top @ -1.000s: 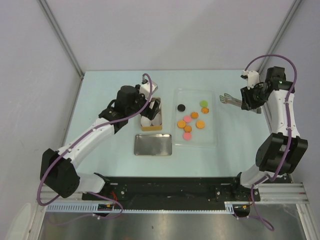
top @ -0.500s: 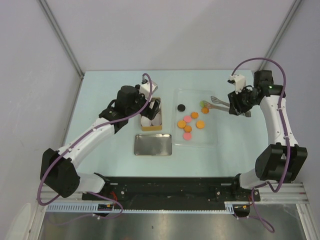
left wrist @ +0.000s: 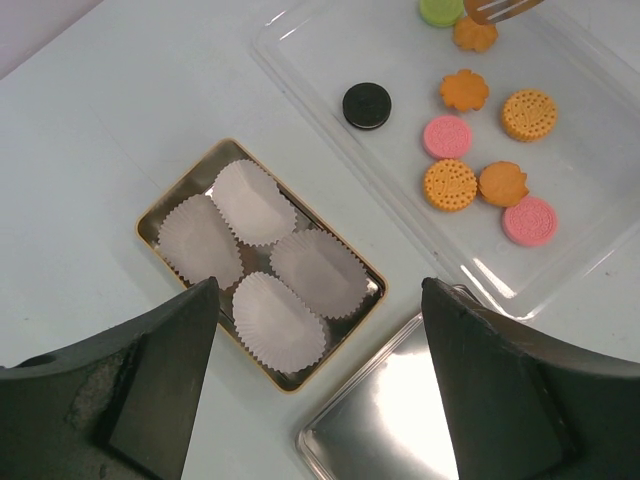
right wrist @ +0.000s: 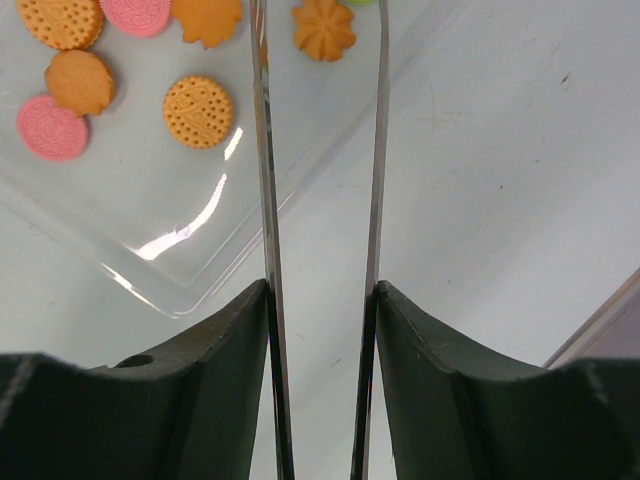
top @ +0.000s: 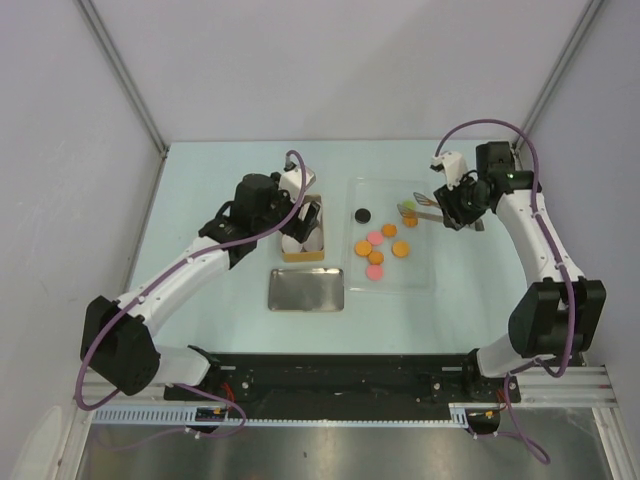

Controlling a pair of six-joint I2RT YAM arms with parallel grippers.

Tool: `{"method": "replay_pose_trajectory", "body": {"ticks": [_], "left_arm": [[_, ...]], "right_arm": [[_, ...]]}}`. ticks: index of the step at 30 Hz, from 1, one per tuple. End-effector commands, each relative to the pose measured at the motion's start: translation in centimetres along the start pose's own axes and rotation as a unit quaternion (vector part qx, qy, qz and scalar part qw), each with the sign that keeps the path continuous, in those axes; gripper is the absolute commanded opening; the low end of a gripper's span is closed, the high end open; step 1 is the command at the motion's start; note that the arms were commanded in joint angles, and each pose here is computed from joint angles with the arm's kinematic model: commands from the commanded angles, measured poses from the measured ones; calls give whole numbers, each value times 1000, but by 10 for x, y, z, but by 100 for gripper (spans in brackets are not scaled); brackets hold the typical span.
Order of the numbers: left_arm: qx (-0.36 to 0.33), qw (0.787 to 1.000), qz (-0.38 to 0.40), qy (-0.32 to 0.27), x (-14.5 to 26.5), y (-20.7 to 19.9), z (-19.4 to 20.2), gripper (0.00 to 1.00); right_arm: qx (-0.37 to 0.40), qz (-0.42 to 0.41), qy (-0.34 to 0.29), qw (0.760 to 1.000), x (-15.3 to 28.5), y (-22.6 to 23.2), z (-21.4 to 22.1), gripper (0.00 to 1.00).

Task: Pack the cookies

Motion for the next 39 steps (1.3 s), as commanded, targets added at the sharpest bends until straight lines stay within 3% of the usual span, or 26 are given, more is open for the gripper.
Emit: {"method": "replay_pose_trajectory", "body": {"ticks": [1,39], "left_arm": [[-13,1000,-6,-18,2,3,-6,87],[-17,1000,-10,-17,2,5,-5,87]], "right_arm": [[4,30,6,1000,-19,-10,-7,50],[-35,10,22,999,-74,-32,7,46]]}}
Point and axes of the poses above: each gripper's point midway between its finger pads, its own x axis back along the fingers, its own y axis along the line the jaws close on, z = x × y, the point moved 10 cm from there along x, back along the fingers, and after that the axes turned 9 degrees about x, right-handed, at the moved point
